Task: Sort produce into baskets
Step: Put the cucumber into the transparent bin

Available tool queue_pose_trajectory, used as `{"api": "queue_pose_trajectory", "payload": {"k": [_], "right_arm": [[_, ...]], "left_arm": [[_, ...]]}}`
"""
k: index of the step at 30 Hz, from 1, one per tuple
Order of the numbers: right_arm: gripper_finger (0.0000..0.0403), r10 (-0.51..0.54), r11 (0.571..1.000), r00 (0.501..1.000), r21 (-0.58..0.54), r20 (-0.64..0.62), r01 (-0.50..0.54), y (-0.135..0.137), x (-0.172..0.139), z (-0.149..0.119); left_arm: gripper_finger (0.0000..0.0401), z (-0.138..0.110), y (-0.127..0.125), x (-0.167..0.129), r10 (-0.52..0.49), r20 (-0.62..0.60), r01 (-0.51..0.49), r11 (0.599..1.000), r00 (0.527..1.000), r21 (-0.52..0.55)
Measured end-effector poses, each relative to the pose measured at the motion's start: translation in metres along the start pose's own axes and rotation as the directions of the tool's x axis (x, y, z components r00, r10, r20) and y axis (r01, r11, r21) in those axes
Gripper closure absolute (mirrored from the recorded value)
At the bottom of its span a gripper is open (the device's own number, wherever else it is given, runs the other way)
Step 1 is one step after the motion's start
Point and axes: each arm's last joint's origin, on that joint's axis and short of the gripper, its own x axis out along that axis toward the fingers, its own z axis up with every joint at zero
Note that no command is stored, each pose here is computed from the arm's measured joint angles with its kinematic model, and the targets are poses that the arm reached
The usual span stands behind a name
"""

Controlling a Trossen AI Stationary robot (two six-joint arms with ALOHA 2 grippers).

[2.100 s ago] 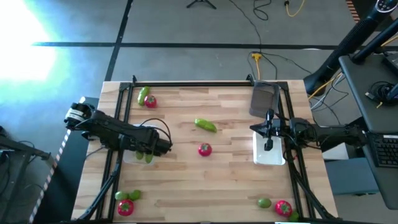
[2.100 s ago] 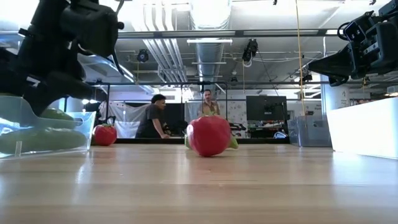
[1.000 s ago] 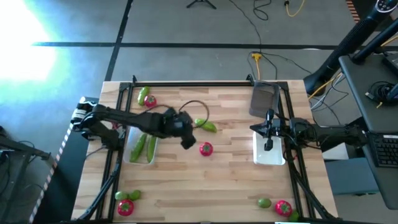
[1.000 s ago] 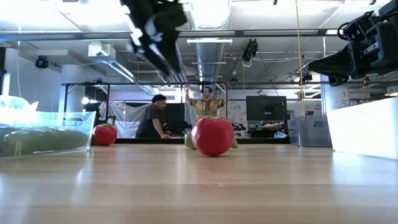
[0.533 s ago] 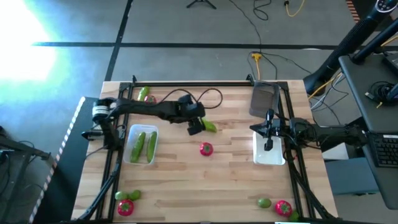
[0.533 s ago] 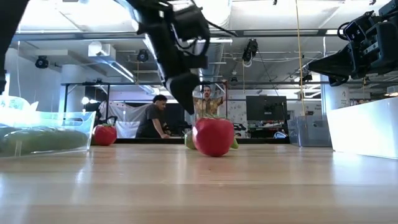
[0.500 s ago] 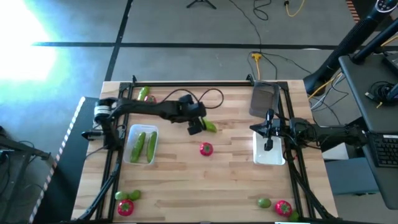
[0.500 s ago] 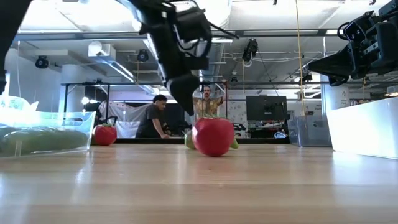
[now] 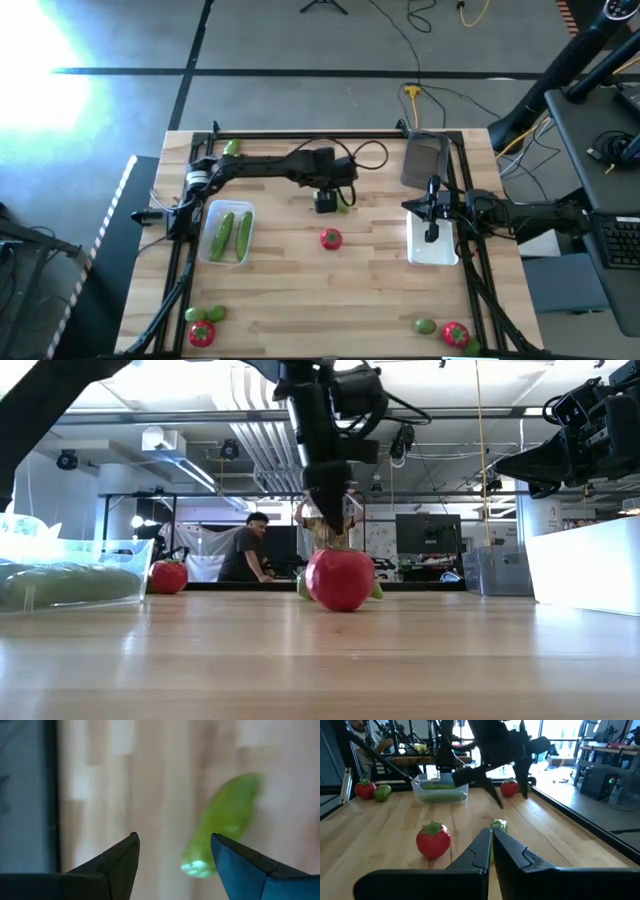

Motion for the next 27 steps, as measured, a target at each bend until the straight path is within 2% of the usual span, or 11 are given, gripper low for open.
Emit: {"api": "queue_pose_trajectory", "payload": {"k": [3, 9, 12, 19, 27], "right_arm": [[0.0390, 0.000, 1.000, 1.000, 0.000, 0.000, 0.000, 0.000, 0.000, 0.000], [0.0390, 0.000, 1.000, 1.000, 0.000, 0.000, 0.000, 0.000, 0.000, 0.000], [0.0390, 0.000, 1.000, 1.000, 0.000, 0.000, 0.000, 0.000, 0.000, 0.000], [0.0390, 0.000, 1.000, 1.000, 0.000, 0.000, 0.000, 0.000, 0.000, 0.000], [0.0390, 0.000, 1.000, 1.000, 0.000, 0.000, 0.000, 0.000, 0.000, 0.000]], "left_arm": [[0.0173, 0.003, 0.000, 0.004, -0.075, 0.010, 0.075, 0.997, 0.997, -0.008], [0.0169, -0.006, 0.013, 0.020, -0.166, -0.031, 0.161, 0.978, 0.986, -0.133], [0.0159, -0.009, 0.013, 0.026, -0.219, -0.025, 0.212, 0.965, 0.975, -0.152], [0.0131, -0.017, 0.005, 0.040, -0.232, -0.046, 0.225, 0.966, 0.972, -0.124], [0.0128, -0.017, -0.001, 0.052, -0.217, 0.003, 0.216, 0.971, 0.976, -0.106]]}}
